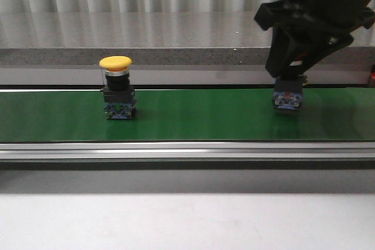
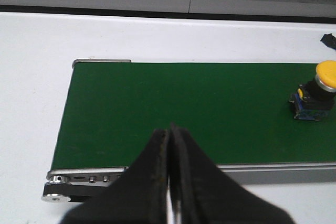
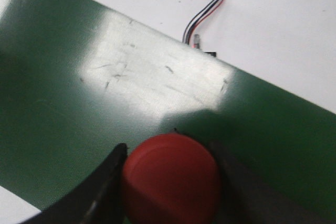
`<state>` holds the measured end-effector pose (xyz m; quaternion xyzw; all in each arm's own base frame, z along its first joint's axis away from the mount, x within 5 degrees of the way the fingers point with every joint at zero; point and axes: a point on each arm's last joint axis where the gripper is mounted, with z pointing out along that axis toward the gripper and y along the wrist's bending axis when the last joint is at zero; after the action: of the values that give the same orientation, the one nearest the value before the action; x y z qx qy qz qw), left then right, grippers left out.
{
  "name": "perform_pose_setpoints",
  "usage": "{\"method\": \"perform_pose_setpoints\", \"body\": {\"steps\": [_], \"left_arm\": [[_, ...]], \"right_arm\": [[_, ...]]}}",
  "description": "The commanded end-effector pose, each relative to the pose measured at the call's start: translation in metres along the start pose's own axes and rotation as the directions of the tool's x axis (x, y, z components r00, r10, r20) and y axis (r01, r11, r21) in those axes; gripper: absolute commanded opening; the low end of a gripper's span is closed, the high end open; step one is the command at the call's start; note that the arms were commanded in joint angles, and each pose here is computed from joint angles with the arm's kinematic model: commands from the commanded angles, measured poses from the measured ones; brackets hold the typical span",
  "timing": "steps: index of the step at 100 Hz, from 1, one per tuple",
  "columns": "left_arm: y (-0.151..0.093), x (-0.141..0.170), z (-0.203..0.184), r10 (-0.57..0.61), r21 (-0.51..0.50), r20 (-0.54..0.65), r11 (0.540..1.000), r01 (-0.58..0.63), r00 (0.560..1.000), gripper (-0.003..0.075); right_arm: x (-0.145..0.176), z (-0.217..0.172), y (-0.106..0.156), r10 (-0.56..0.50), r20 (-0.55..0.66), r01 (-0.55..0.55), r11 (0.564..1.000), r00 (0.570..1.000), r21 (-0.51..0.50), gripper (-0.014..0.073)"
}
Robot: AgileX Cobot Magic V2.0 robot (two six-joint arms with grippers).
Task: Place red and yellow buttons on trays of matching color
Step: 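Grasp the red button at the belt end with the right gripper and lift, then lower the red button into the red tray and open the right gripper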
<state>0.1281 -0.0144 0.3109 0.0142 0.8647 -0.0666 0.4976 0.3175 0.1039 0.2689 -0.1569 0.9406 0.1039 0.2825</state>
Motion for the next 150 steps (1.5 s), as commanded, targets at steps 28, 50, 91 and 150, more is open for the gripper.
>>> {"method": "perform_pose_setpoints", "body": {"steps": [28,50,91,150], "left_arm": [[-0.002,-0.015,-0.006,-0.005,0.013,0.103,1.0,0.004,0.995,-0.002],[-0.002,-0.015,-0.006,-0.005,0.013,0.103,1.0,0.004,0.995,-0.002],[-0.002,-0.015,-0.006,-0.005,0.013,0.103,1.0,0.004,0.995,-0.002],[-0.002,-0.015,-0.006,-0.005,0.013,0.103,1.0,0.004,0.995,-0.002]], "right_arm": [[-0.048,-0.122,-0.117,0.201,0.292,-0.266,0.942,0.935,0.206,0.0038],[-0.035,-0.152,-0.214,0.314,0.426,-0.472,0.813,0.848,0.34,0.0038],[-0.02,-0.095,-0.326,0.425,0.423,-0.583,0.717,0.8,0.383,0.0038],[-0.007,-0.035,-0.363,0.467,0.422,-0.618,0.695,0.777,0.367,0.0132]]}}
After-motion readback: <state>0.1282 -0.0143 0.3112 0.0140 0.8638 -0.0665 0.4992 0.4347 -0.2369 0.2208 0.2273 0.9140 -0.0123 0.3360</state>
